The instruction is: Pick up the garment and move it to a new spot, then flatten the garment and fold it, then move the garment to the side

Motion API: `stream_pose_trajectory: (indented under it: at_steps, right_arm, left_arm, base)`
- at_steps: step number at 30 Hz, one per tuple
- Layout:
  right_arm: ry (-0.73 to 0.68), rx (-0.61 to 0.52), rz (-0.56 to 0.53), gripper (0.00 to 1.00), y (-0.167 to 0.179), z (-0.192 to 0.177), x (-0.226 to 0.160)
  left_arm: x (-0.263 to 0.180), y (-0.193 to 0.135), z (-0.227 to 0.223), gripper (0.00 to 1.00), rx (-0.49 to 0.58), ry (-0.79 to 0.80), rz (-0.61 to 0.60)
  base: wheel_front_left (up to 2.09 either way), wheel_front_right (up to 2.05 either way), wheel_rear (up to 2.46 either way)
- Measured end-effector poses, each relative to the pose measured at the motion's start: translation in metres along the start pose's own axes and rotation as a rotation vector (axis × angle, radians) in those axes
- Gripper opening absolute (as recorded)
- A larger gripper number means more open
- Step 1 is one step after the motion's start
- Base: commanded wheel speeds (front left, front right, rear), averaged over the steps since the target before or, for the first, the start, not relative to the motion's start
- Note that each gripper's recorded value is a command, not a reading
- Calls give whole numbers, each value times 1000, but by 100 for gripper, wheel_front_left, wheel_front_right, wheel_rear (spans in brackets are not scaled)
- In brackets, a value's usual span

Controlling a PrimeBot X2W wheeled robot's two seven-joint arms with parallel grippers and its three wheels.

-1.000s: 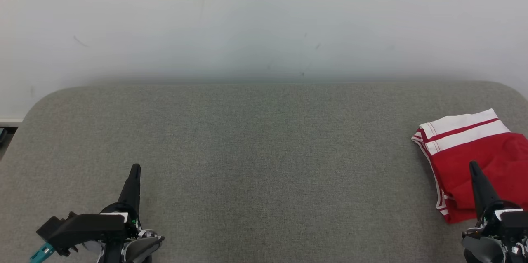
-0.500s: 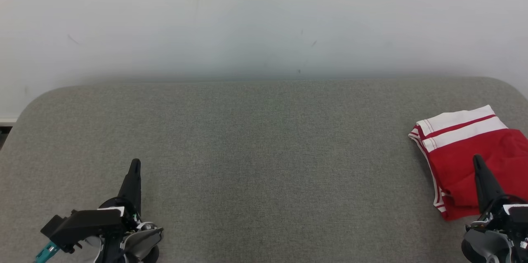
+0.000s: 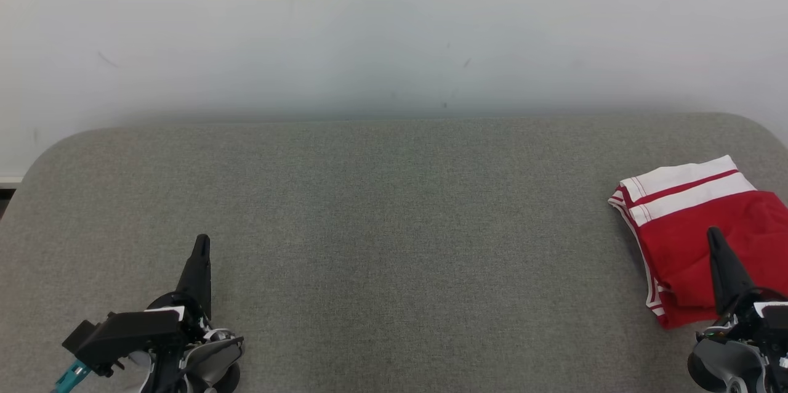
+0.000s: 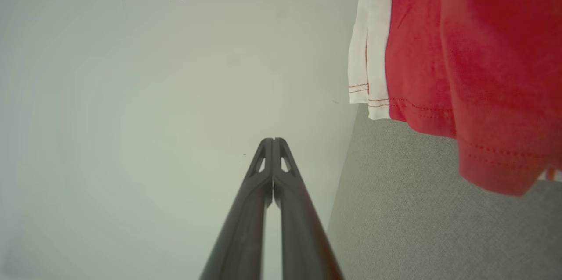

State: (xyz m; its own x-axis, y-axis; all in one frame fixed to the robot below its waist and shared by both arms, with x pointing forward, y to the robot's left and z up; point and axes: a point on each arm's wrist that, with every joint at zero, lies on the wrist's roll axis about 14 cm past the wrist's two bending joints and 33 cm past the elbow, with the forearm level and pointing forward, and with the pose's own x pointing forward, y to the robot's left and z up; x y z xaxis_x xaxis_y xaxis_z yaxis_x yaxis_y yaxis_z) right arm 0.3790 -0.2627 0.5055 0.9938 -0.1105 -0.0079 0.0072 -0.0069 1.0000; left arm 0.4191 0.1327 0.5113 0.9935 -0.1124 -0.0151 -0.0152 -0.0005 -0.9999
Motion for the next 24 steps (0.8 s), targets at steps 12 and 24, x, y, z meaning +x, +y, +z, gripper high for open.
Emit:
stream_pose_trajectory:
  at_steps: [12,24]
  right_arm:
    - [0,0,0,0,0,0,0]
    - [0,0,0,0,0,0,0]
  left_arm:
    - [0,0,0,0,-1,0,0]
    - [0,0,0,0,-1,0,0]
  base:
    - [0,0,0]
    - [0,0,0]
